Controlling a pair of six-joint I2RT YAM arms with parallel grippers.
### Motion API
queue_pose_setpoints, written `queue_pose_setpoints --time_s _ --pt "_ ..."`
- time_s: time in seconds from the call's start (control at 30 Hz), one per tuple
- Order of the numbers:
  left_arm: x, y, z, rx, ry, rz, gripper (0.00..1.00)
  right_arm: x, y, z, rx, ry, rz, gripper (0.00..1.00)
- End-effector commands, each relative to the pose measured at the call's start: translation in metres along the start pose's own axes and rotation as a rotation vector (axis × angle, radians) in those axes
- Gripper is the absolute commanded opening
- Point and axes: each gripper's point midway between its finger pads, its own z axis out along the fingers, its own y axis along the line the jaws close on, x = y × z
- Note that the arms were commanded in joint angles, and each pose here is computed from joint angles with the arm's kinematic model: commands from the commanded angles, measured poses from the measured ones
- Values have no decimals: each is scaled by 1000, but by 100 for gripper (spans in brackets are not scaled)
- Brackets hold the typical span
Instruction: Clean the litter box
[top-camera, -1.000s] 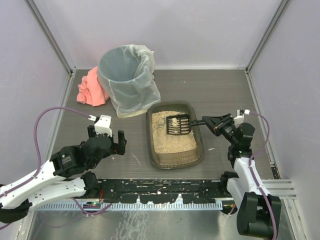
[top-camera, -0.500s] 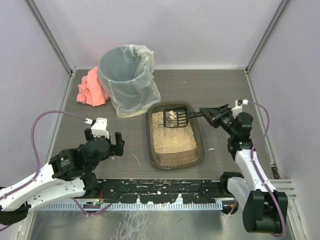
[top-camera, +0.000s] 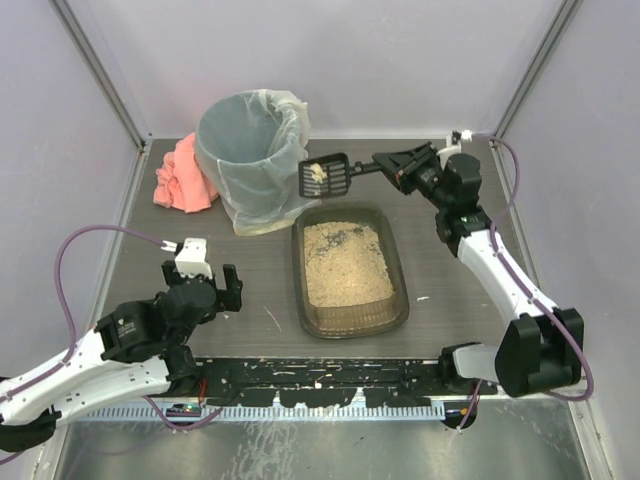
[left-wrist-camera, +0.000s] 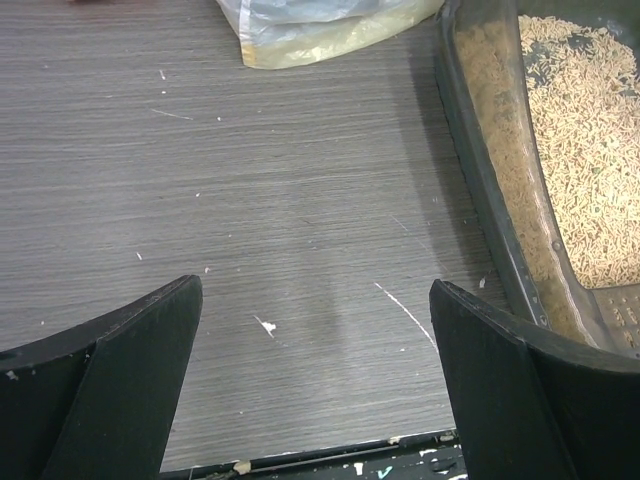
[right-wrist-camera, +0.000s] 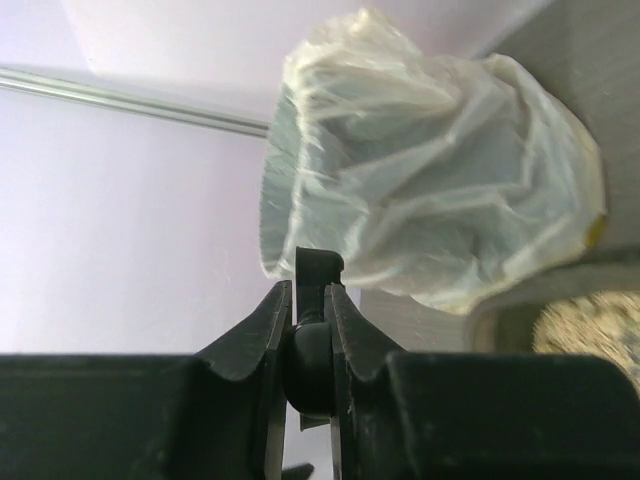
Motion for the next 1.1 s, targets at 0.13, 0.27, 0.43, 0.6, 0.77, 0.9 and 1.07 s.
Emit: queue_pose_setpoints --time_s 0.13,0.27,0.43,0.6,0.77,0.9,1.07 --pt "-31 13 -11 -41 -104 -47 98 -41 108 60 -162 -98 -91 1" --pt "-20 17 -7 -58 -89 -45 98 -50 129 99 -185 -117 -237 1" --pt "-20 19 -7 -64 -90 -46 98 -51 142 142 -202 -94 -341 1" --pt "-18 19 -8 -53 -90 -54 98 -36 152 171 -233 -104 -473 1" --pt "-19 20 -10 -44 -96 -66 98 -18 165 185 -275 -123 -646 1" --pt "-19 20 -10 -43 -98 -68 98 -4 173 188 -295 -133 -801 1" --pt "-18 17 -8 -42 -88 -56 98 17 184 185 -323 -137 -994 1"
